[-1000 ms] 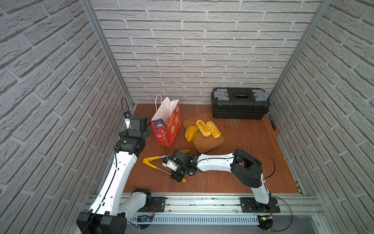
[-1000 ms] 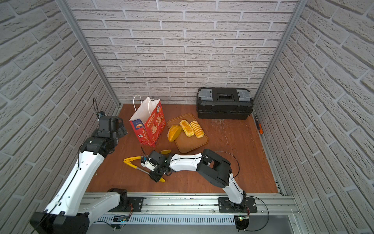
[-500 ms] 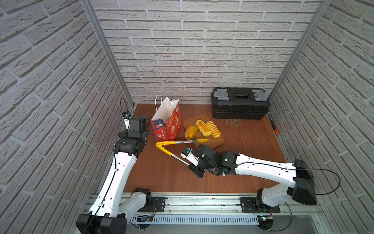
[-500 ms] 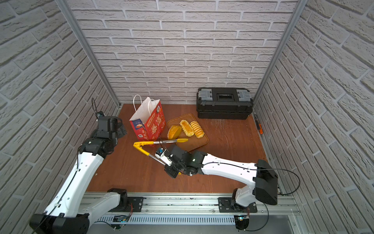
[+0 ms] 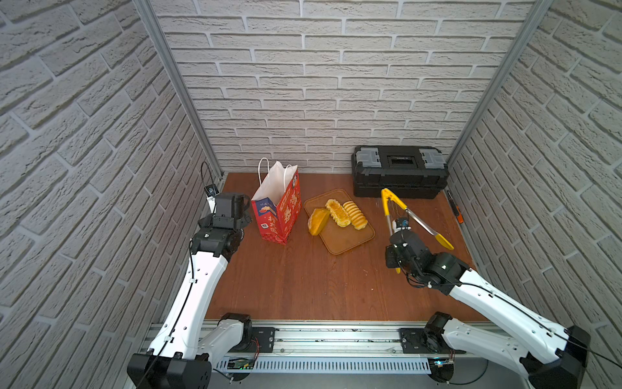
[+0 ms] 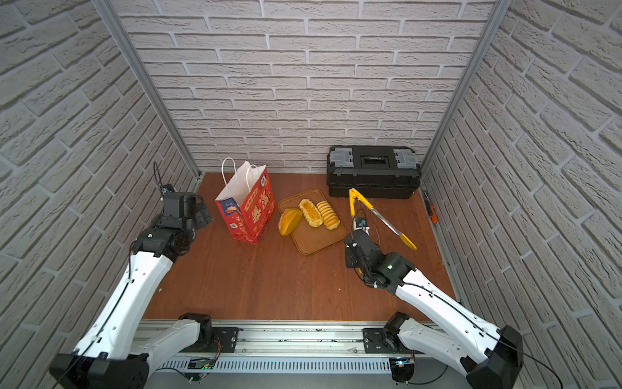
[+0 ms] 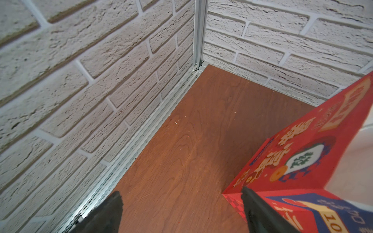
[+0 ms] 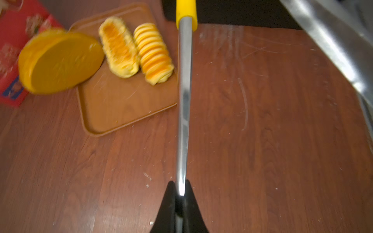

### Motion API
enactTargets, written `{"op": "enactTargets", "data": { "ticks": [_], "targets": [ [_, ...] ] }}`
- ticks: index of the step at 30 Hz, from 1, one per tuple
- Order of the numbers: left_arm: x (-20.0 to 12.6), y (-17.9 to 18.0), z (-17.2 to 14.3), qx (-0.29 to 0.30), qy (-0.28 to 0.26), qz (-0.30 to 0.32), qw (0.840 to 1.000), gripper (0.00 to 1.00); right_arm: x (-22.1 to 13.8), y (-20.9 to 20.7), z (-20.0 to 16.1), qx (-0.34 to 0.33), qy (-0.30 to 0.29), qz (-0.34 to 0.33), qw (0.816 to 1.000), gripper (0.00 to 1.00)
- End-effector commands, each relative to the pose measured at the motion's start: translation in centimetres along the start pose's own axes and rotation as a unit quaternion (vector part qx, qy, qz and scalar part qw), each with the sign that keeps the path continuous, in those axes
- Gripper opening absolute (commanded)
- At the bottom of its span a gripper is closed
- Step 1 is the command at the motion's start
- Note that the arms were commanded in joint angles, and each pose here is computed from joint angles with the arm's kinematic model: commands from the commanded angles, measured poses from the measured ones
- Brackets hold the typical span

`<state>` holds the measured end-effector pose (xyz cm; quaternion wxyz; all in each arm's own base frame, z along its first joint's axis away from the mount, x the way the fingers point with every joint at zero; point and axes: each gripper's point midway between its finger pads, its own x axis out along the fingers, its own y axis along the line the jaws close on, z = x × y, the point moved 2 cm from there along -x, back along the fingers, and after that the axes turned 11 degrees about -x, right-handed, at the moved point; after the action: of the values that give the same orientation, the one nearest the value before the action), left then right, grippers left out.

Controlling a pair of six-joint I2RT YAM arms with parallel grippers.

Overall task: Pack bread into a paper bag
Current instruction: Place the clamp at the center of the board.

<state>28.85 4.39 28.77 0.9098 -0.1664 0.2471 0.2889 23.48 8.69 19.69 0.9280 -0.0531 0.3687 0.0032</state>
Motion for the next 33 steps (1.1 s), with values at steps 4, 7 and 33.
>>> {"op": "enactTargets", "data": {
  "ticks": [4,7,33],
  "targets": [
    [0.1,-0.8,0.8,-0.018,-0.008,-0.015,1.000,0.94,1.1,-3.8,-0.2,0.218,-0.049,-0.085,0.971,0.02],
    [0.2,-0.9,0.7,-0.017,-0.006,-0.015,1.000,0.94,3.1,-3.8,-1.7,0.268,-0.031,-0.104,0.957,0.02],
    [1.3,-1.1,0.0,-0.002,0.005,-0.008,1.000,0.94,7.8,-3.5,6.8,0.265,-0.079,-0.151,0.949,0.43]
  ]
}}
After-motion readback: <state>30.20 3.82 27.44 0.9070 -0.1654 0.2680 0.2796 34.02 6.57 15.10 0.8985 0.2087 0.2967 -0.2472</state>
